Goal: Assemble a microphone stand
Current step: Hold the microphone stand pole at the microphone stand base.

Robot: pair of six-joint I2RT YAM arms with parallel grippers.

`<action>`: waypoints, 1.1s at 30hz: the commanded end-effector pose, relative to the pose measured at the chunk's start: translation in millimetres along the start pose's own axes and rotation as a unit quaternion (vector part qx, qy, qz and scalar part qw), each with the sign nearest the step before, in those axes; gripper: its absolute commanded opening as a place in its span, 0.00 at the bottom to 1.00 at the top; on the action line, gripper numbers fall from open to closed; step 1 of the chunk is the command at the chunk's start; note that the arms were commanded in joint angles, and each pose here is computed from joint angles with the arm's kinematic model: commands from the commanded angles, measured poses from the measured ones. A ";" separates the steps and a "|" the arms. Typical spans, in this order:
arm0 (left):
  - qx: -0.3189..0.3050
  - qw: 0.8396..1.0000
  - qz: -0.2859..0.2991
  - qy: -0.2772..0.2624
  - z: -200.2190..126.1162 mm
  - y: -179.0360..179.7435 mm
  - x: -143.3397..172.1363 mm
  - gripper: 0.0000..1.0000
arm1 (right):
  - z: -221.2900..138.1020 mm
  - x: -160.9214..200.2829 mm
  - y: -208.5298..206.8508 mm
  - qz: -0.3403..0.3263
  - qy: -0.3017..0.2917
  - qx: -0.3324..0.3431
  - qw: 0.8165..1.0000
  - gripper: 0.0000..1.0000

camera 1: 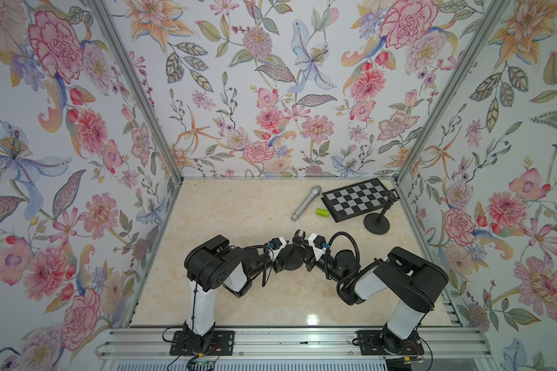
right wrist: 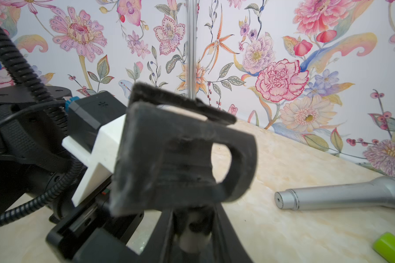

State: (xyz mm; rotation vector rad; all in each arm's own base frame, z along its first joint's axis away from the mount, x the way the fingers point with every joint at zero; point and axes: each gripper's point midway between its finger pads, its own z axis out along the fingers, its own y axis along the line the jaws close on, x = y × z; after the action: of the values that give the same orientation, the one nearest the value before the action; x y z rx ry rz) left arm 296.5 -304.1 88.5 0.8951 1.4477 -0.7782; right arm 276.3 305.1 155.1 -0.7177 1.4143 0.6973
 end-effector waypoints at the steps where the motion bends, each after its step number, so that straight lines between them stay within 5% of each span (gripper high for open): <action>1: 0.020 0.991 0.060 -0.118 0.3 -11.7 -56.6 0.59 | -8.0 33.4 -4.8 -0.030 0.100 0.018 0.994 0.00; 19: 0.062 0.988 0.075 -0.119 29.2 -35.6 -42.5 0.49 | -15.9 37.9 -25.4 -0.031 0.143 0.061 0.987 0.00; 24: 0.055 0.988 0.086 -0.117 27.7 -34.0 -41.7 0.40 | -19.6 35.0 -31.5 -0.024 0.145 0.074 0.986 0.00; 29: 0.080 0.987 0.064 -0.124 36.3 -39.3 -41.9 0.19 | -18.4 28.4 -34.6 -0.040 0.155 0.068 0.985 0.00; 33: 0.078 0.987 0.064 -0.128 41.2 -42.9 -43.6 0.18 | -22.3 27.3 -39.1 -0.033 0.158 0.064 0.985 0.00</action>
State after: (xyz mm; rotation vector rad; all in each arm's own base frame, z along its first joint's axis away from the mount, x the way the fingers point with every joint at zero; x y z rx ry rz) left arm 299.1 -353.2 76.5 0.9653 1.3884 -0.8533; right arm 286.5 281.2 156.1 -0.7688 1.5846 0.5424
